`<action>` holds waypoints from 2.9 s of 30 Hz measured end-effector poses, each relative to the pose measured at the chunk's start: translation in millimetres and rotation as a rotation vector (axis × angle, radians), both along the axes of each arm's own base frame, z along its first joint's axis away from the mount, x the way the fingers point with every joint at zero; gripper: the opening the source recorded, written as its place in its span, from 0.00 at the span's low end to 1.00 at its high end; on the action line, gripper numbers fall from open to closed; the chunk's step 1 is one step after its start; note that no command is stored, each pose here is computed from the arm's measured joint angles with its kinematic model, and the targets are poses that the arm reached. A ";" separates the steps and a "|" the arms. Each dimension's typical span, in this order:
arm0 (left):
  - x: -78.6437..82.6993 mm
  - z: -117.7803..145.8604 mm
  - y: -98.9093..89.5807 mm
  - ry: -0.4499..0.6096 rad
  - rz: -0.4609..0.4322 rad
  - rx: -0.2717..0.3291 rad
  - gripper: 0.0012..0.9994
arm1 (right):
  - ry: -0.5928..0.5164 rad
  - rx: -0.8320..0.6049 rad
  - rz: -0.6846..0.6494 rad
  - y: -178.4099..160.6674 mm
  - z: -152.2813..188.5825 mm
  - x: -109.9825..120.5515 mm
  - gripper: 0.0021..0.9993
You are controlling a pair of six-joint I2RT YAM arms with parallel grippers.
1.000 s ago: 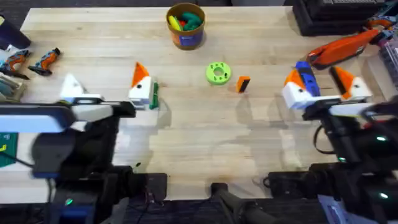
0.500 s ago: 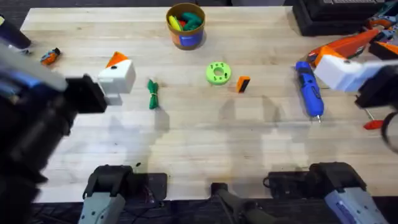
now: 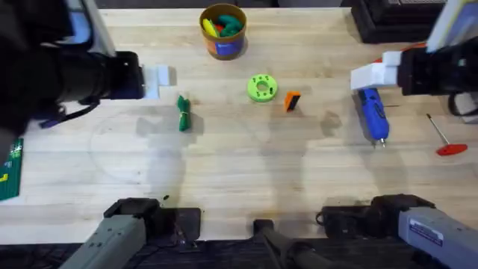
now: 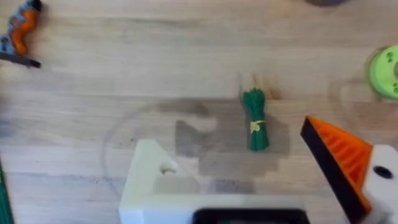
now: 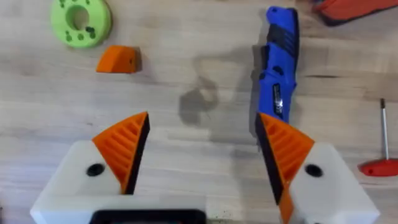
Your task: Pick up the gripper from the table and insert it into the empty holder that is missing its gripper. Then pick up a screw, insert it into the mounting hole, and use the screwdriver to tighten it. Finally, clean up the table by picking up the vegetable and placing it into the bucket.
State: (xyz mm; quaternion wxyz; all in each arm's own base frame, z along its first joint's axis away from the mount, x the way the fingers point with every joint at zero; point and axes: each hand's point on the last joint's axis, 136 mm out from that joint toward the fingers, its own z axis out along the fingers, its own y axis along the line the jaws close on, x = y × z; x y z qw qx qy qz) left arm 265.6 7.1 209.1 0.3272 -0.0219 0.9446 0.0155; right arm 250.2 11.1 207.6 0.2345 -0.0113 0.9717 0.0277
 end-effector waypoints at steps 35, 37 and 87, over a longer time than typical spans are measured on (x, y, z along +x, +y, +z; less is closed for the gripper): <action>26.9 -150.4 -45.1 0.513 0.028 -0.043 0.99 | 0.063 0.000 0.000 0.1 -16.2 10.9 0.98; 29.7 -160.1 -44.5 0.531 0.034 -0.042 0.99 | 0.063 0.000 0.000 0.1 -16.3 10.9 0.98; 54.9 -1.2 -38.6 0.149 0.052 -0.129 0.01 | 0.063 0.000 0.000 0.1 -16.2 10.9 0.98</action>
